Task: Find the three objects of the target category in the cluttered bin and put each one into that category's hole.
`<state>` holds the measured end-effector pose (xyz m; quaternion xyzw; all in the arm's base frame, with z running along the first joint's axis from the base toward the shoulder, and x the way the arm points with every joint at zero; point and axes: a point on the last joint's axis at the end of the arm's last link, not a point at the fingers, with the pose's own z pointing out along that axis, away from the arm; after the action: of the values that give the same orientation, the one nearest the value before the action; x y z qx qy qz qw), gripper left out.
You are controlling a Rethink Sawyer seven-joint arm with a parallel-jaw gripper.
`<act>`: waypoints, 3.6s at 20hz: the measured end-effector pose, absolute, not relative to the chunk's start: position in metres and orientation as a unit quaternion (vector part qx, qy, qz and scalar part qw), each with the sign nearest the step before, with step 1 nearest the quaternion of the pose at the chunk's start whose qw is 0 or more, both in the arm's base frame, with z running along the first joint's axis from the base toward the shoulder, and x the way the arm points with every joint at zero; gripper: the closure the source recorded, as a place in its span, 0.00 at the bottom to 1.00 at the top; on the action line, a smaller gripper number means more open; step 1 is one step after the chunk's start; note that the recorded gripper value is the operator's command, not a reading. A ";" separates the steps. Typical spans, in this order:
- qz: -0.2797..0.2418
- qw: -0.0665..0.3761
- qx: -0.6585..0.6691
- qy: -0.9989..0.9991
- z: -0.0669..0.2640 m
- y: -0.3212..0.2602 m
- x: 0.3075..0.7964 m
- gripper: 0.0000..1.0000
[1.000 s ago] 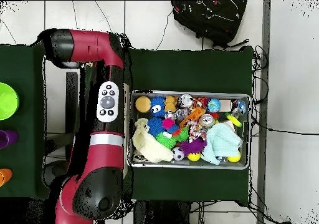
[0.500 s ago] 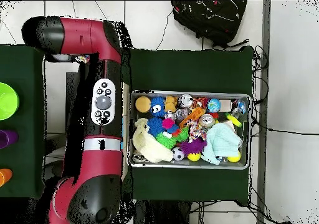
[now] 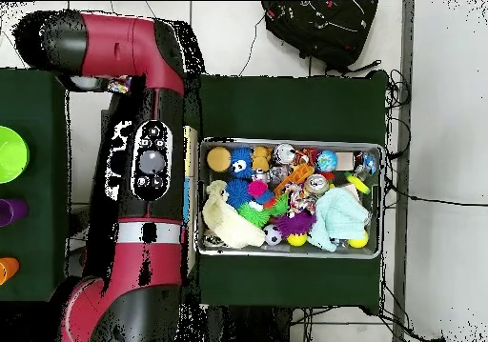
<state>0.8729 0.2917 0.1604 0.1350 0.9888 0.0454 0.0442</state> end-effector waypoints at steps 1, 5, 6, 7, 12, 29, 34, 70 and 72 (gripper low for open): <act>0.042 0.035 0.135 0.989 0.172 0.290 0.870 1.00; 0.034 0.012 0.135 0.990 0.205 0.286 0.862 1.00; 0.033 0.007 0.134 0.990 0.215 0.286 0.860 1.00; 0.033 0.003 0.133 0.991 0.225 0.286 0.859 1.00; 0.036 -0.001 0.131 0.991 0.267 0.286 0.854 1.00; 0.041 -0.007 0.139 0.989 0.289 0.293 0.838 1.00; 0.042 -0.018 0.141 0.989 0.291 0.303 0.824 1.00; 0.069 0.009 0.185 0.980 0.255 0.277 0.818 1.00; 0.061 0.004 0.191 0.980 0.249 0.269 0.813 1.00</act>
<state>0.8131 0.2691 0.2495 0.1908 0.9797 0.0612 0.0038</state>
